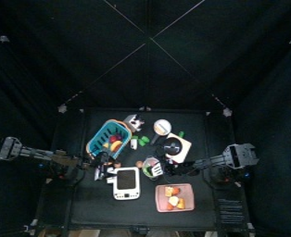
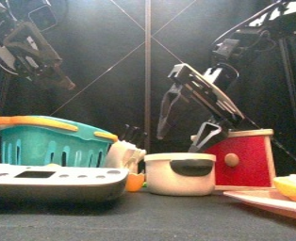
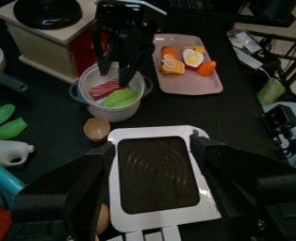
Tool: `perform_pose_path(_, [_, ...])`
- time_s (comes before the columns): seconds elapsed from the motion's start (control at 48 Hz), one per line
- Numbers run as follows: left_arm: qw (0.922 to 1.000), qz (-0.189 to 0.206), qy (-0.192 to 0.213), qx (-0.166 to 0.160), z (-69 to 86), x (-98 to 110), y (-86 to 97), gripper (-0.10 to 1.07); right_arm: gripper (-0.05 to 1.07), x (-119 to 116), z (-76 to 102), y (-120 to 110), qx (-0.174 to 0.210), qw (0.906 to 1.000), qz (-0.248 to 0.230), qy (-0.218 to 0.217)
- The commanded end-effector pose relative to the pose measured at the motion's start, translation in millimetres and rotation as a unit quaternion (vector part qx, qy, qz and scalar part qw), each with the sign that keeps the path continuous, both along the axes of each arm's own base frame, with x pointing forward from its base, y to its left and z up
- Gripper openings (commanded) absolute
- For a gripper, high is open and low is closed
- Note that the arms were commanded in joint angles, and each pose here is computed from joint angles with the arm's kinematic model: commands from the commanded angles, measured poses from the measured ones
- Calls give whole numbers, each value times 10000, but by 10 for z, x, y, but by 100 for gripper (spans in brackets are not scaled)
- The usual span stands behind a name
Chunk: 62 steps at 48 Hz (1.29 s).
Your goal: Grab salmon sushi
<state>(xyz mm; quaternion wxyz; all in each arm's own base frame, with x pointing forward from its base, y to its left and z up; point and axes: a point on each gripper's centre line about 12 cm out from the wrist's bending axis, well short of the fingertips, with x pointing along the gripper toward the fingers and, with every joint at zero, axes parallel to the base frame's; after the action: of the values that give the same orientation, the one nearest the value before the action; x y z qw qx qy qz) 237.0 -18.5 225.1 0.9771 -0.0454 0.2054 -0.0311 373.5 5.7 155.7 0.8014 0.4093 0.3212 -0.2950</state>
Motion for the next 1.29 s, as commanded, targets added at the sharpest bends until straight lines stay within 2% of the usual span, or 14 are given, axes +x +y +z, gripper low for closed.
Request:
perform_pose_path(0.0, [9999,-32,-99,-10,62,29,-11,97,101,15,200,-3,19,9997,-54,-235])
perform_pose_path(0.333, [9999,-41,-93,12,54,23,-11,97,101,16,274,-62,70,9978,-665,21])
perform_pose_path(0.479, [10000,-18,-78,13,42,18,0,97,101,96,296,-49,68,9977,-671,60])
perform_pose_path(0.729, [10000,-7,-70,7,36,16,4,97,101,154,97,-9,305,9956,-720,513])
perform_pose_path(0.896, [10000,-18,-63,14,32,17,1,97,101,158,75,-2,330,9953,-652,637])
perform_pose_path(1.271, [10000,-11,-47,15,18,8,5,97,101,230,-74,-193,316,9900,-1009,933])
